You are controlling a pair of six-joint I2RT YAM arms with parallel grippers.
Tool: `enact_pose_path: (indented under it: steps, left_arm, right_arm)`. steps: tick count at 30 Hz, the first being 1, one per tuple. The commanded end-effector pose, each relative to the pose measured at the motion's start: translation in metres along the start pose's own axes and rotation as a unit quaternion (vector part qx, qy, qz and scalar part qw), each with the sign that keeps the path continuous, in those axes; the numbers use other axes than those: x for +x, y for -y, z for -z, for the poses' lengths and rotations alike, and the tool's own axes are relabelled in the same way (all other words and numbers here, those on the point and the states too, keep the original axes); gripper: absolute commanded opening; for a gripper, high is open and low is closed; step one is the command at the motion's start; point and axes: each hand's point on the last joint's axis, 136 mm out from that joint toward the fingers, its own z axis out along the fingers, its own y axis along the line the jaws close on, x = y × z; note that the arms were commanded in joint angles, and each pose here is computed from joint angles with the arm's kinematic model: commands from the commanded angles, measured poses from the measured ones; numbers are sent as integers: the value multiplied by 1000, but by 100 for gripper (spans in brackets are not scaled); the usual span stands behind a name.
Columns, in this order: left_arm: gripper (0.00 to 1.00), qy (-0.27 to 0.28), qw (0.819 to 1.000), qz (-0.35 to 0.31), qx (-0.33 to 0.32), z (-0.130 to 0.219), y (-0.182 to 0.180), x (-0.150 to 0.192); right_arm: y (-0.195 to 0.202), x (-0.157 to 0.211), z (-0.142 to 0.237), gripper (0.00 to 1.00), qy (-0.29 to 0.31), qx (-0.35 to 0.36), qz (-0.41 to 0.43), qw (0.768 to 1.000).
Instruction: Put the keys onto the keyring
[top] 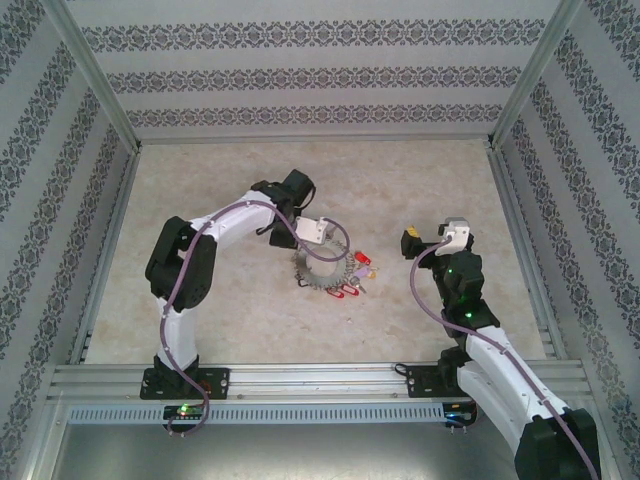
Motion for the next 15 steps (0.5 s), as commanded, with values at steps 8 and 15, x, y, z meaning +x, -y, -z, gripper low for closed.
enact_pose_path:
  steps: [8, 15]
  left_arm:
    - [54, 69, 986, 151, 13, -15, 3, 9]
    - [99, 150, 958, 242, -41, 19, -15, 12]
  right_arm:
    - [21, 20, 12, 98, 1, 45, 37, 998]
    - [28, 27, 14, 98, 1, 64, 44, 997]
